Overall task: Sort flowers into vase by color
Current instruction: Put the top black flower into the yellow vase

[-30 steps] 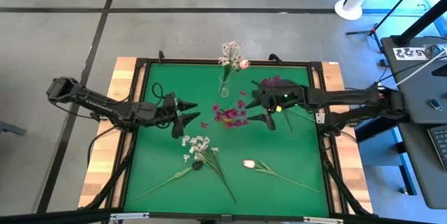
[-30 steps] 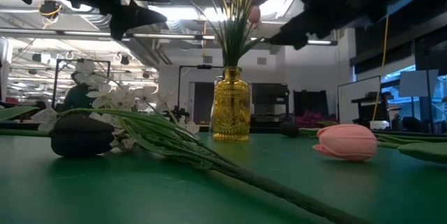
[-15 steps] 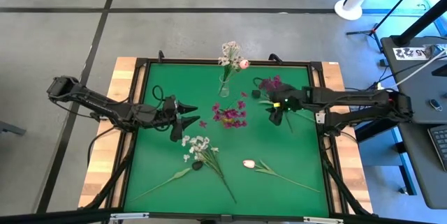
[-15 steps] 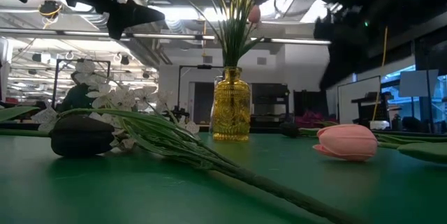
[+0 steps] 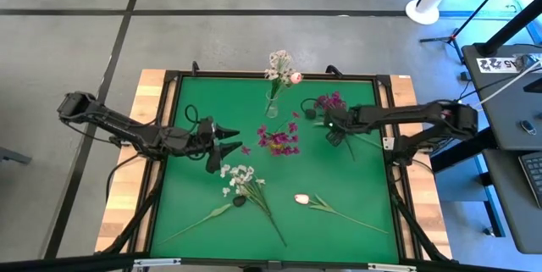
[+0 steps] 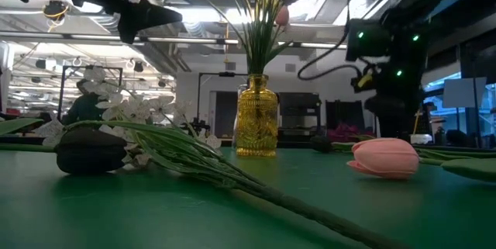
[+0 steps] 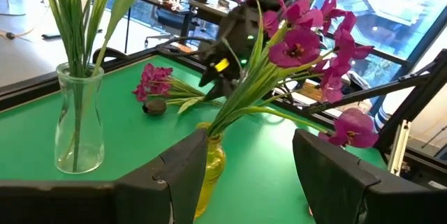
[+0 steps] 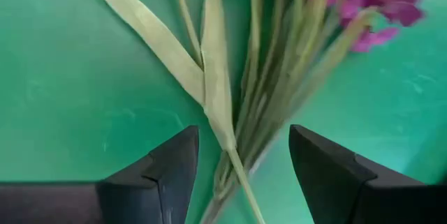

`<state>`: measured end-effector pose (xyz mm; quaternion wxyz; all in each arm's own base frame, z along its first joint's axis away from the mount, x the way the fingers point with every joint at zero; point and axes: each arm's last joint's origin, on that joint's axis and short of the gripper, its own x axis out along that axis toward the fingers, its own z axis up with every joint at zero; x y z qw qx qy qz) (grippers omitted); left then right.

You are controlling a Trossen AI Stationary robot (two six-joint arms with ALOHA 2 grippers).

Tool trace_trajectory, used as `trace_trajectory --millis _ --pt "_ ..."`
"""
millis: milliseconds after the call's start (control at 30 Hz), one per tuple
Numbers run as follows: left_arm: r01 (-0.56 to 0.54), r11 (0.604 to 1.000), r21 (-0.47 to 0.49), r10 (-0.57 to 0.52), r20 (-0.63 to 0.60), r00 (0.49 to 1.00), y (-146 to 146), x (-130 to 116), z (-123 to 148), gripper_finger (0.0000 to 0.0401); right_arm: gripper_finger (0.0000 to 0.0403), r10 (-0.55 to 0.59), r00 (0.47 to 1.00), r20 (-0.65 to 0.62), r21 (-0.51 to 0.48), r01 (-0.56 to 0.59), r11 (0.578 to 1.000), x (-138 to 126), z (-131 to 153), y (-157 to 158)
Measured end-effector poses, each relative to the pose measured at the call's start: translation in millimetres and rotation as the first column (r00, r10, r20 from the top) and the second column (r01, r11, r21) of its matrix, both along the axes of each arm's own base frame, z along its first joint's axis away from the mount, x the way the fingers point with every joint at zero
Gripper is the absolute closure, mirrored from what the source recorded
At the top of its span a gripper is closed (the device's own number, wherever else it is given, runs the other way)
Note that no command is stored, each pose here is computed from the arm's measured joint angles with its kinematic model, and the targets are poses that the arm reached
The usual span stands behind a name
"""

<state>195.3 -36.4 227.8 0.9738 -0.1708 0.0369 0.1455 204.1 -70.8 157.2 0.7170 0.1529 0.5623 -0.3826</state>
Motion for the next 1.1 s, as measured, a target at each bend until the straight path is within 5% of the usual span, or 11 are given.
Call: trace_trajectory --millis 700,1100 --pt "0.026 1.000 -0.007 -0.026 -0.006 1.000 -5.2 -1.2 -0.8 0.0195 0.0181 -0.006 1.000 0.009 0.146 0.004 0.989 0.8 -7.9 -8.5" --pt "0.024 1.000 -0.008 -0.024 -0.006 1.000 -5.0 -1.1 -0.8 0.0195 0.0181 0.070 0.997 0.043 0.039 -0.072 0.997 18.4 23.8 9.8"
